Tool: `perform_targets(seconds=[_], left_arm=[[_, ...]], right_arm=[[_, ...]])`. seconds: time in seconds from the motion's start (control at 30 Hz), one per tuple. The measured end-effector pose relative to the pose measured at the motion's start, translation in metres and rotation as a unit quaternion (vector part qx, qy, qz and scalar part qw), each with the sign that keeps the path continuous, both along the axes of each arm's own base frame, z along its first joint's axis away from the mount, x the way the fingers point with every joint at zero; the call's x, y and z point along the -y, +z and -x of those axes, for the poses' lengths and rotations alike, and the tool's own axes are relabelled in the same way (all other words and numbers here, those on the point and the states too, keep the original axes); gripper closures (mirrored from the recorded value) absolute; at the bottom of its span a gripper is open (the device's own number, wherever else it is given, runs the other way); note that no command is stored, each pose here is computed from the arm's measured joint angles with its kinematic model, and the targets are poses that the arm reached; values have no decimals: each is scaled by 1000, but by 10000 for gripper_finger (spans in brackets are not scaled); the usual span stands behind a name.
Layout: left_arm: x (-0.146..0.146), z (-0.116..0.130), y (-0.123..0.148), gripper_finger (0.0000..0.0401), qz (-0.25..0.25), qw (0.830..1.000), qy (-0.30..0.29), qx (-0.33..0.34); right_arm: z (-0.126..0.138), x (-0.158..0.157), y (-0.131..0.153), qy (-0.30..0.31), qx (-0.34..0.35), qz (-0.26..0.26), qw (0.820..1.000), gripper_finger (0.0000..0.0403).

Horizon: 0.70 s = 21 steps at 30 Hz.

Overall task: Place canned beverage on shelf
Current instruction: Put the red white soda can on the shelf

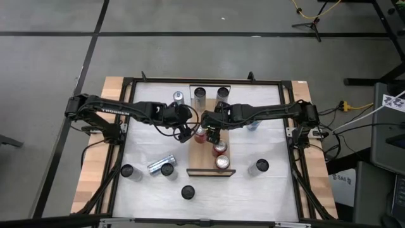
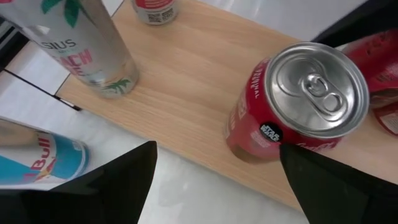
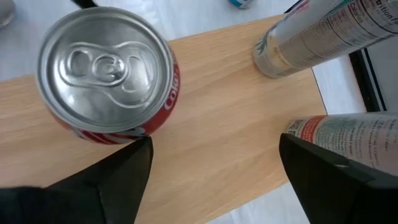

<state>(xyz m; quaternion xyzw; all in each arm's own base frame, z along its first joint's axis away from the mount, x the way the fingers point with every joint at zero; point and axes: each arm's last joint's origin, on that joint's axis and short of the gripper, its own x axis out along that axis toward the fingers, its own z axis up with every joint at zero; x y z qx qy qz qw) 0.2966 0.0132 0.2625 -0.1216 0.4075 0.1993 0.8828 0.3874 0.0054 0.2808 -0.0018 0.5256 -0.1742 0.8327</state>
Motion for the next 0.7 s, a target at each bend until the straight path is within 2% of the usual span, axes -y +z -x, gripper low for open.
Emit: perform_targets(seconds=[0.5,0.7], left_arm=[[-2,2,-2,56,-11,1000,10,-15],[-2,-1,-4,56,-10,1000,11,-11]], right_arm=[[11,-1,10,-10,-6,-8,1000,59],[19,-1,26,-12,-18,-8,1000,59]])
